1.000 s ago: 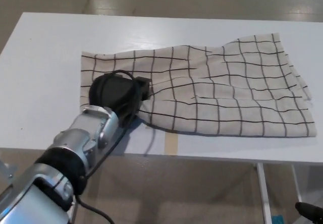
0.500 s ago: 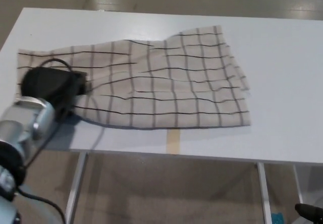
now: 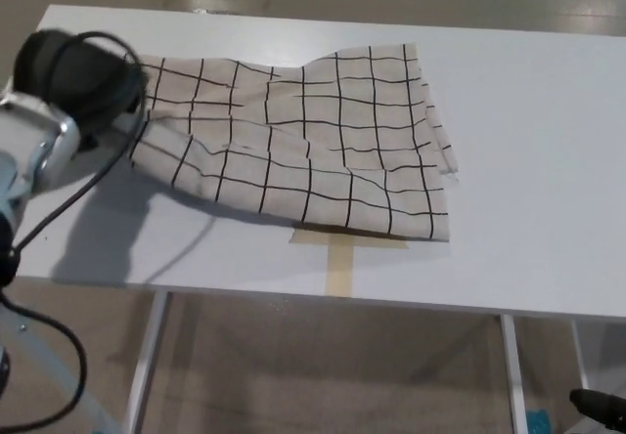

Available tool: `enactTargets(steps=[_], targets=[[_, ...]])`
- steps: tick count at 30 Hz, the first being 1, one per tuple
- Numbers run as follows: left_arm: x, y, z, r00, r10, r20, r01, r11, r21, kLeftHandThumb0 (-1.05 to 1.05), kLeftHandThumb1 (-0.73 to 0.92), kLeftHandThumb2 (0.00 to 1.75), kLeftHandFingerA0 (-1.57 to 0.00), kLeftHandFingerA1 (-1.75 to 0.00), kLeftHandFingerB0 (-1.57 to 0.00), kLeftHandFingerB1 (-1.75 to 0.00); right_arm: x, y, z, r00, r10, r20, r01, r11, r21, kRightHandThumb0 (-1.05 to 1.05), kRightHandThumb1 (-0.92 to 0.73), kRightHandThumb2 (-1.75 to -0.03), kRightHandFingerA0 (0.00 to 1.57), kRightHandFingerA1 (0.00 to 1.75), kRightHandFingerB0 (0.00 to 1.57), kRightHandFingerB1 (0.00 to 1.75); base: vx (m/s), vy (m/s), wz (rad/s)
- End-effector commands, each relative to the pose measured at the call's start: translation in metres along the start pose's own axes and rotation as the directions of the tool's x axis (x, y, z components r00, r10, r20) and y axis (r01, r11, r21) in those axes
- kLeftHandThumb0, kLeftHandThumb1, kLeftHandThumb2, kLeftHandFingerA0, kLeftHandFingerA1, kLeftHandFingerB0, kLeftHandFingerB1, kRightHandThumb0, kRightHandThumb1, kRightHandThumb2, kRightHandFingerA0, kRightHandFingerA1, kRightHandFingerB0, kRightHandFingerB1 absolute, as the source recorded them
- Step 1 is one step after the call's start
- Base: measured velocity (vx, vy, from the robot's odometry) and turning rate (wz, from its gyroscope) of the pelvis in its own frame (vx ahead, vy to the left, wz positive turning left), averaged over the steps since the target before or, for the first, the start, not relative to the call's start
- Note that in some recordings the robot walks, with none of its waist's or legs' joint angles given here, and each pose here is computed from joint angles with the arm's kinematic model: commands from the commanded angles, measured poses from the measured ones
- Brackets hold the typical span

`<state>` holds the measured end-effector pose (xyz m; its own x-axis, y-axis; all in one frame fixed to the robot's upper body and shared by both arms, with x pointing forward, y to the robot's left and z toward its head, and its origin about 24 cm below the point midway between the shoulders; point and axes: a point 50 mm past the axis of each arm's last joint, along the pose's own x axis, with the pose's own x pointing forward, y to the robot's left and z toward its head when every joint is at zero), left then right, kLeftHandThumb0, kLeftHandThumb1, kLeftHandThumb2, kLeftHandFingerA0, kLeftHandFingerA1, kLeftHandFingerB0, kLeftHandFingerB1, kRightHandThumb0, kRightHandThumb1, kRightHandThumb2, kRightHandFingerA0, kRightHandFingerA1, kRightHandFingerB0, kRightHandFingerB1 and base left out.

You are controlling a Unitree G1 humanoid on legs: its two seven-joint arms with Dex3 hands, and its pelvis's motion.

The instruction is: Use the left hand to fold a white towel with checkered patterns in half.

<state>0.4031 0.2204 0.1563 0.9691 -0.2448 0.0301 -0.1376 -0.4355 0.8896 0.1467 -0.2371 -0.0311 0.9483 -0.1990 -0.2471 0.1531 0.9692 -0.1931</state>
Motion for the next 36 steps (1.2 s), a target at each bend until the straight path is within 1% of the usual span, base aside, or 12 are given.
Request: enactTargets(steps=[1,3,4,5,6,7,8,19,20,23,24,36], targets=[[0.016,0.077,0.034,0.812,0.263,0.521,-0.475,0.817,0.327,-0.31,0.47,0.53,-0.78,-1.75,-1.07,-0.87,-0.001,0.002,0.000,1.000,-0.012,-0.024,0.012,1.000,-0.017,-0.45,-0.58,-0.58,0.61,0.60,0.69,0.56,0.00,0.000,0.00],[0.019,0.091,0.043,0.758,0.293,0.583,-0.545,0.775,0.319,-0.32,0.47,0.53,-0.79,-1.75,-1.08,-0.80,-0.001,0.003,0.001,1.000,-0.011,-0.022,0.011,1.000,-0.010,-0.45,-0.58,-0.57,0.62,0.60,0.70,0.56,0.00,0.000,0.00],[0.020,0.097,0.052,0.727,0.300,0.618,-0.564,0.773,0.289,-0.27,0.50,0.54,-0.84,-1.75,-0.96,-1.21,0.000,0.004,0.001,1.000,-0.012,-0.019,0.012,1.000,0.002,-0.46,-0.58,-0.58,0.63,0.60,0.72,0.55,0.00,0.000,0.00],[0.020,0.097,0.052,0.727,0.300,0.618,-0.564,0.773,0.289,-0.27,0.50,0.54,-0.84,-1.75,-0.96,-1.21,0.000,0.004,0.001,1.000,-0.012,-0.019,0.012,1.000,0.002,-0.46,-0.58,-0.58,0.63,0.60,0.72,0.55,0.00,0.000,0.00],[0.021,0.101,0.062,0.697,0.301,0.651,-0.576,0.776,0.258,-0.25,0.34,0.73,-1.20,-1.43,-0.99,-1.26,0.000,0.004,0.001,1.000,-0.010,-0.017,0.010,1.000,0.008,-0.46,-0.58,-0.58,0.63,0.60,0.72,0.55,0.00,0.000,0.00],[0.020,0.108,0.081,0.627,0.310,0.715,-0.608,0.769,0.200,-0.19,0.52,0.56,-0.88,-1.75,-0.77,-1.62,0.001,0.004,0.002,1.000,-0.004,-0.014,0.004,1.000,0.010,-0.46,-0.58,-0.58,0.63,0.60,0.73,0.55,0.00,0.000,0.00],[0.019,0.111,0.092,0.578,0.314,0.753,-0.628,0.760,0.166,-0.19,0.53,0.56,-0.88,-1.75,-0.76,-1.65,0.001,0.004,0.003,1.000,0.000,-0.011,0.000,1.000,0.009,-0.46,-0.58,-0.58,0.63,0.60,0.74,0.55,0.00,0.000,0.00],[0.006,0.145,0.158,0.266,0.300,0.916,-0.717,0.697,-0.020,-0.24,0.53,0.58,-0.94,-1.75,-0.84,-1.60,0.005,0.004,0.007,1.000,-0.012,0.020,0.011,1.000,0.026,-0.47,-0.58,-0.58,0.82,0.75,0.81,0.50,0.00,0.000,0.00],[0.006,0.150,0.162,0.253,0.303,0.919,-0.728,0.685,-0.026,-0.28,0.36,0.76,-1.23,-1.43,-1.06,-1.32,0.005,0.003,0.008,1.000,-0.012,0.020,0.012,1.000,0.022,-0.47,-0.58,-0.58,0.82,0.75,0.82,0.50,0.00,0.000,0.00],[0.005,0.158,0.170,0.220,0.311,0.925,-0.744,0.666,-0.048,-0.28,0.36,0.76,-1.23,-1.43,-1.06,-1.33,0.005,0.002,0.008,1.000,-0.017,0.010,0.016,0.999,0.032,-0.46,-0.58,-0.58,0.85,0.75,0.82,0.50,0.00,0.000,0.00],[0.004,0.160,0.173,0.207,0.317,0.926,-0.748,0.661,-0.059,-0.26,0.54,0.56,-0.93,-1.75,-0.84,-1.59,0.005,0.001,0.008,1.000,-0.016,0.008,0.016,0.999,0.030,-0.47,-0.58,-0.58,0.85,0.74,0.82,0.49,0.00,0.000,0.00],[-0.009,0.149,0.226,0.063,0.300,0.952,-0.728,0.666,-0.162,-0.52,0.44,0.59,-0.97,-1.75,-0.91,-1.56,0.003,0.004,0.008,1.000,-0.011,0.003,0.011,0.999,0.031,-0.47,-0.58,-0.58,0.88,0.72,0.84,0.49,0.00,0.000,0.00]])
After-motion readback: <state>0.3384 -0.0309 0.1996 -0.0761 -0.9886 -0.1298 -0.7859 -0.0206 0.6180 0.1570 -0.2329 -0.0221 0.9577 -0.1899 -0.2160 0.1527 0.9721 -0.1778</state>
